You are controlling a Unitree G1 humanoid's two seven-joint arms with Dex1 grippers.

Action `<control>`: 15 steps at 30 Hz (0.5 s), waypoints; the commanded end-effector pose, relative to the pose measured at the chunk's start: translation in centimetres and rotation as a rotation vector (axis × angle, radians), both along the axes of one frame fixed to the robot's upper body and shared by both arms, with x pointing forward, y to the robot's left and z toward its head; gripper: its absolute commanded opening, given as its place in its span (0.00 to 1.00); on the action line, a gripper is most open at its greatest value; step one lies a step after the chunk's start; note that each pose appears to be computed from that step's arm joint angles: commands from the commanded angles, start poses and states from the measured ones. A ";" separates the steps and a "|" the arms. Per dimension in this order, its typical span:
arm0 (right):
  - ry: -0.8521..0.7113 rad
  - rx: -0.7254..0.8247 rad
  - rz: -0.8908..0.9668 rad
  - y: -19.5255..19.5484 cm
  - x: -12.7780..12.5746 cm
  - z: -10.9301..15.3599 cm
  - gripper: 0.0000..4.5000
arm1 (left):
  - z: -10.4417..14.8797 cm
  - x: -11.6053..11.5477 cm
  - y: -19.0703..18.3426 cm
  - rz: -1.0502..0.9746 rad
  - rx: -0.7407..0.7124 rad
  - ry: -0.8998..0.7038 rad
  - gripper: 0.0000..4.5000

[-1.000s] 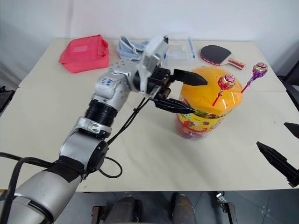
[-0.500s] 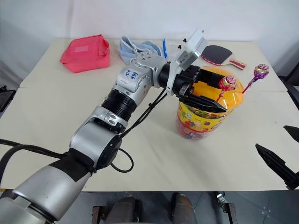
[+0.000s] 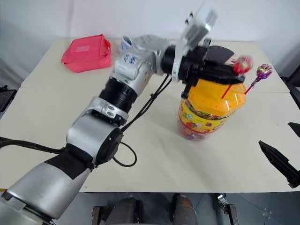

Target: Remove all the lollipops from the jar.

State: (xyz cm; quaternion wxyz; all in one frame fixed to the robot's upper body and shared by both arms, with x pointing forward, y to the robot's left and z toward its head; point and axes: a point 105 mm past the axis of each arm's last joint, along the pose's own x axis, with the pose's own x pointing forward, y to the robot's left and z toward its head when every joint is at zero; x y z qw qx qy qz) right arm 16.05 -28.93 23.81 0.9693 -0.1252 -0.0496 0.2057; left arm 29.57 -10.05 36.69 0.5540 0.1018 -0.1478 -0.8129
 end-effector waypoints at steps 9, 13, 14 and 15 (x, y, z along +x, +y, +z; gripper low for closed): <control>-0.017 -0.031 0.002 -0.1 0.0 0.7 1.00 | 0.9 8.2 9.1 0.668 0.205 0.140 0.01; 0.000 -0.030 0.017 -0.2 0.2 0.6 1.00 | -5.3 9.6 16.7 0.851 0.492 0.235 0.01; 0.004 -0.031 0.024 -0.3 0.4 0.6 1.00 | -6.9 9.3 18.8 0.893 0.573 0.278 0.01; 0.008 -0.031 0.030 -0.3 0.5 0.6 1.00 | -8.2 8.9 20.3 0.922 0.638 0.311 0.01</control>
